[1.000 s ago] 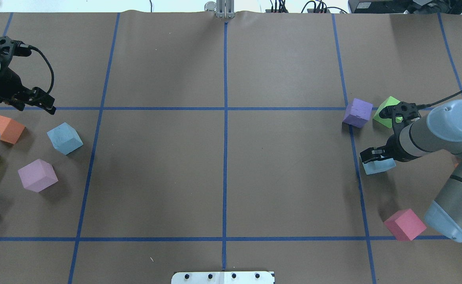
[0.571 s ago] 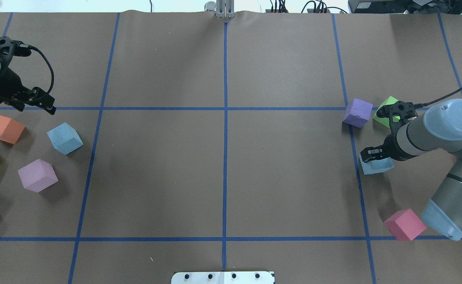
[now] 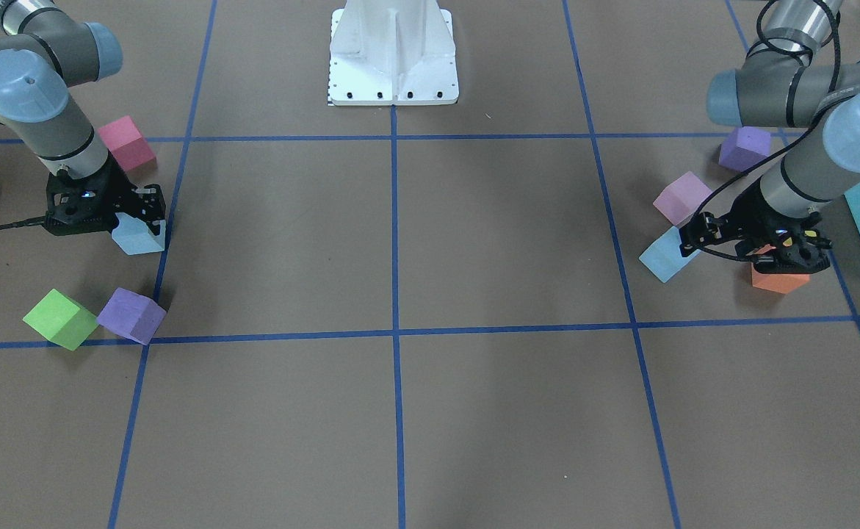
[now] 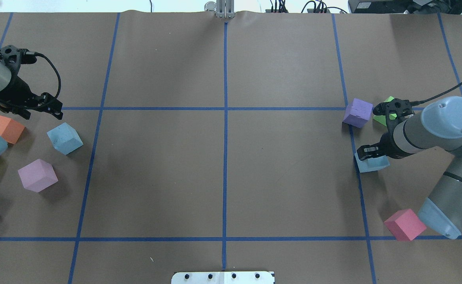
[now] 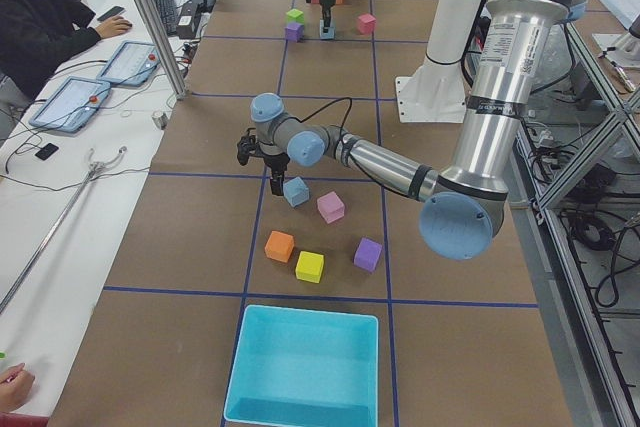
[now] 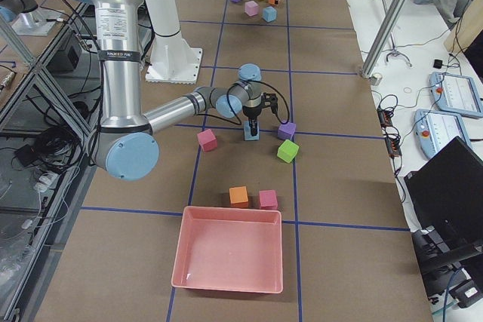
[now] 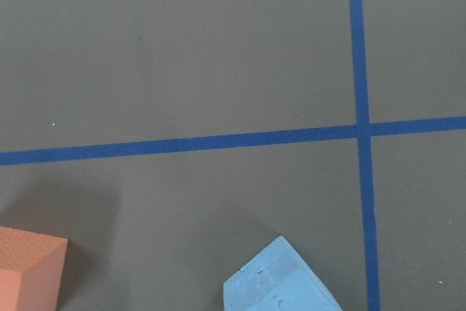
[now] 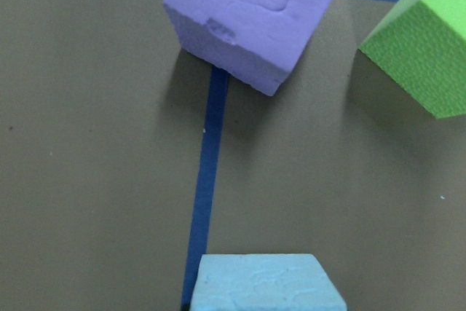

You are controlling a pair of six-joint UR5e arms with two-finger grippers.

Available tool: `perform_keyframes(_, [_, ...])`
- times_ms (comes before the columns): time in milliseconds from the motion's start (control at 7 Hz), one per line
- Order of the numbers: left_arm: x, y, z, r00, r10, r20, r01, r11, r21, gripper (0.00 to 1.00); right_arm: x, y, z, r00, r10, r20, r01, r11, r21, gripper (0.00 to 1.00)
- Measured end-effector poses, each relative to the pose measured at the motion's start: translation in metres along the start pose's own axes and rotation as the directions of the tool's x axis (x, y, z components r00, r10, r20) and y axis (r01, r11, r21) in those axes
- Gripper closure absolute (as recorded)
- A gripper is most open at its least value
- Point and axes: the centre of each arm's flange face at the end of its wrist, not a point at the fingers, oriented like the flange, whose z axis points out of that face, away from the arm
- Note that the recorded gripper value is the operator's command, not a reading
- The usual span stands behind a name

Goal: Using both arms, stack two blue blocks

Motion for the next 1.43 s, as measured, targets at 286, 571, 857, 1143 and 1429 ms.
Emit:
perform_keyframes(286, [-0.005, 0.007, 0.009, 0.998, -0.056, 0.000, 0.056, 0.998, 0.007, 0.01, -0.013, -0.007, -0.007, 1.000, -0.003, 0.021, 0.003, 1.000, 0.012, 0.37])
perform_keyframes(571, [-0.009, 0.010, 0.012, 0.994, -0.107, 0.002, 0.107, 0.994, 0.005, 0.01, -0.040, -0.019, -0.023, 0.999, 0.003, 0.034, -0.003, 1.000, 0.014, 0.37])
perform_keyframes(857, [-0.011, 0.012, 0.012, 0.981, -0.194, -0.015, 0.194, 0.981, 0.014, 0.01, -0.093, -0.040, -0.056, 0.999, 0.027, 0.020, -0.027, 1.000, -0.001, 0.37])
perform_keyframes(1143, [-0.011, 0.016, 0.013, 0.954, -0.298, -0.041, 0.299, 0.954, 0.025, 0.01, -0.162, -0.055, -0.085, 0.997, 0.066, 0.026, -0.065, 0.998, -0.021, 0.37])
perform_keyframes(1429, [0.002, 0.024, 0.024, 0.929, -0.366, -0.048, 0.367, 0.930, 0.006, 0.01, -0.213, -0.055, -0.097, 0.994, 0.097, 0.056, -0.096, 0.995, -0.031, 0.37])
